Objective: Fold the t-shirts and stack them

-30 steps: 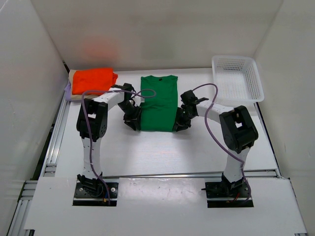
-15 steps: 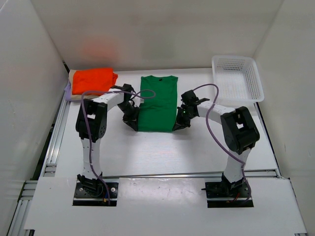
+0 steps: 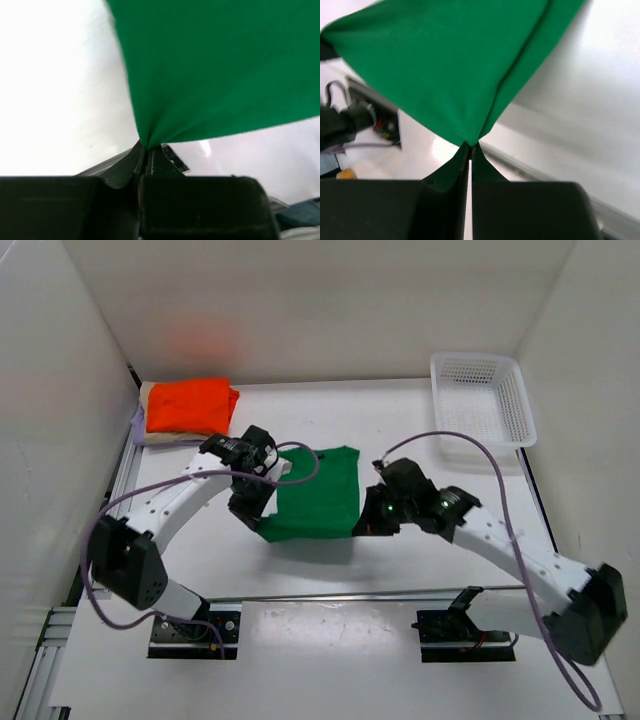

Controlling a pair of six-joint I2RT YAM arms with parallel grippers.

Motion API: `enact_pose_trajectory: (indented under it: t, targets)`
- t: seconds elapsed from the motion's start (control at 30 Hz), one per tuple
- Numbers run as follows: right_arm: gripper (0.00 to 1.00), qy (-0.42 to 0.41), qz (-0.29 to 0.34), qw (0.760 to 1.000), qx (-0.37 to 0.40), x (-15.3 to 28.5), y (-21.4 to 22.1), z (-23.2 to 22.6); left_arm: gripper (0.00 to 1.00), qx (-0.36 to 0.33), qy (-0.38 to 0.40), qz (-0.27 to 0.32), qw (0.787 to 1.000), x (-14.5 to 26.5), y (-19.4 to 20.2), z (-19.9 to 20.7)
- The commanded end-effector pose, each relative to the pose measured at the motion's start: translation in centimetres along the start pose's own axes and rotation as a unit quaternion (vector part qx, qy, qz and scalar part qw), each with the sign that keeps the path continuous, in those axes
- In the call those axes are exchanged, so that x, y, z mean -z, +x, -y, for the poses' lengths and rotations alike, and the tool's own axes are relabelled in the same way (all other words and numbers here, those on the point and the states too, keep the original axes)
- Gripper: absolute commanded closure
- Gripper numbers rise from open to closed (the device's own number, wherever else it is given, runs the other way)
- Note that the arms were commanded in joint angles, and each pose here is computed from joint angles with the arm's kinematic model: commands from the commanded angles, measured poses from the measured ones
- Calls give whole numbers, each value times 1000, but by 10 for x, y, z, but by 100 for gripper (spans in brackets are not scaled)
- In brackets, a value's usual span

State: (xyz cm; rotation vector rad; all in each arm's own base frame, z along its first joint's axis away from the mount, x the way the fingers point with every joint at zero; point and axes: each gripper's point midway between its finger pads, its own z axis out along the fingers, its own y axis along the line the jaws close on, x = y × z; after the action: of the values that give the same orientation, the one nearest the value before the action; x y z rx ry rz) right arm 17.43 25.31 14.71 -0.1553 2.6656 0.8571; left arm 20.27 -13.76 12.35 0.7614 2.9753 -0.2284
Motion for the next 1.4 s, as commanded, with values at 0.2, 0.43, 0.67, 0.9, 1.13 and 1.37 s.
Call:
enact_pose_trajectory:
  t: [0.2,0.43,0.67,0.9,1.13,1.37]
  targets:
    - [100,12,48,998,-48,50,50,-4,90,-50,-75,36,995,54,42,-5]
    - [100,35,110,992,-44,61,22,-4,90,-53,-18,45,997,58,2,20]
    - [100,101,143,982,-74,56,4,10,90,-45,29,49,997,52,-45,34]
    - [100,140,171,970,-105,49,-23,27,90,-1,65,28,998,41,-53,23]
    - [100,158,168,965,-123,28,-58,44,90,32,76,27,996,22,-79,5]
    - [100,172,145,966,-130,5,-84,53,90,40,75,38,996,3,-112,-8]
